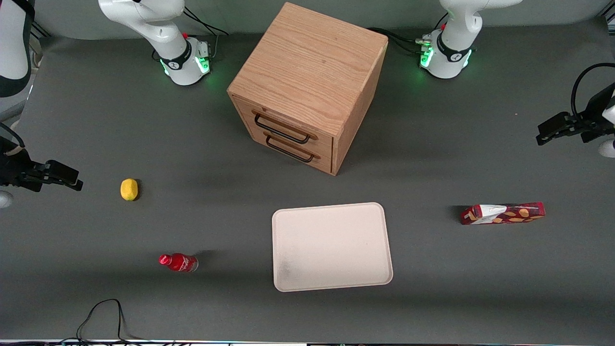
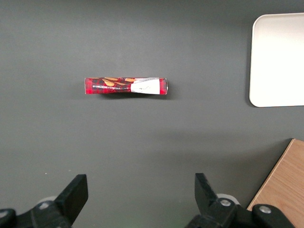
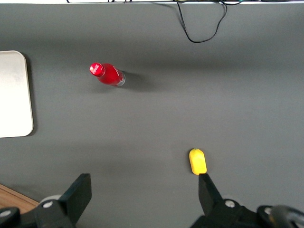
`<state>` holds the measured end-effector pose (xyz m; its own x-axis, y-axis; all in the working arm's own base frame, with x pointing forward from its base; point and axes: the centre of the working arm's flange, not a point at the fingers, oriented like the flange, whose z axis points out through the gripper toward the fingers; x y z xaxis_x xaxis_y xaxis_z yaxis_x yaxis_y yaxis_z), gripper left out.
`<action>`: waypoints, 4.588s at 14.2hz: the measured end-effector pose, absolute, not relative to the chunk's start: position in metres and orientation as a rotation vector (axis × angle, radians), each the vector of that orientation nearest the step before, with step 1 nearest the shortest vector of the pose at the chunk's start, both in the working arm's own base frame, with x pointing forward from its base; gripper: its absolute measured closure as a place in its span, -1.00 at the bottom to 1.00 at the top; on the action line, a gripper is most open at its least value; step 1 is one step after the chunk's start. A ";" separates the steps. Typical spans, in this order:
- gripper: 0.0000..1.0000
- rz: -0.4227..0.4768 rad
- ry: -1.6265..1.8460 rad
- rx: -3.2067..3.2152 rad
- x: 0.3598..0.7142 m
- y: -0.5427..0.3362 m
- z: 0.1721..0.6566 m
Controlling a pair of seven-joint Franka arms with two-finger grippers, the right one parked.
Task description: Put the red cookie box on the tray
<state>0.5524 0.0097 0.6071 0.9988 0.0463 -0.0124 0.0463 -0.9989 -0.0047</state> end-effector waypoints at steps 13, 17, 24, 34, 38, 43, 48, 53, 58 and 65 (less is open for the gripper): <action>-0.99 0.062 0.882 -3.008 0.628 0.059 0.522; -0.96 0.058 1.553 -2.706 0.665 0.071 0.453; -0.96 0.241 1.984 -2.508 0.665 0.105 0.322; -0.33 0.111 1.985 -2.505 0.636 0.086 0.242; 0.57 0.105 2.009 -2.484 0.638 0.073 0.242; 0.94 0.101 1.933 -2.542 0.641 0.075 0.247; 0.94 0.199 1.609 -2.804 0.663 0.073 0.318; 0.94 0.239 1.077 -3.107 0.670 0.041 0.432; 0.94 0.212 0.481 -3.238 0.670 -0.093 0.496; 0.94 0.119 -0.075 -3.261 0.682 -0.254 0.407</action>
<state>0.6820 -0.2541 0.4071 0.9963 0.0410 -0.0756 0.0499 -0.9914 0.1207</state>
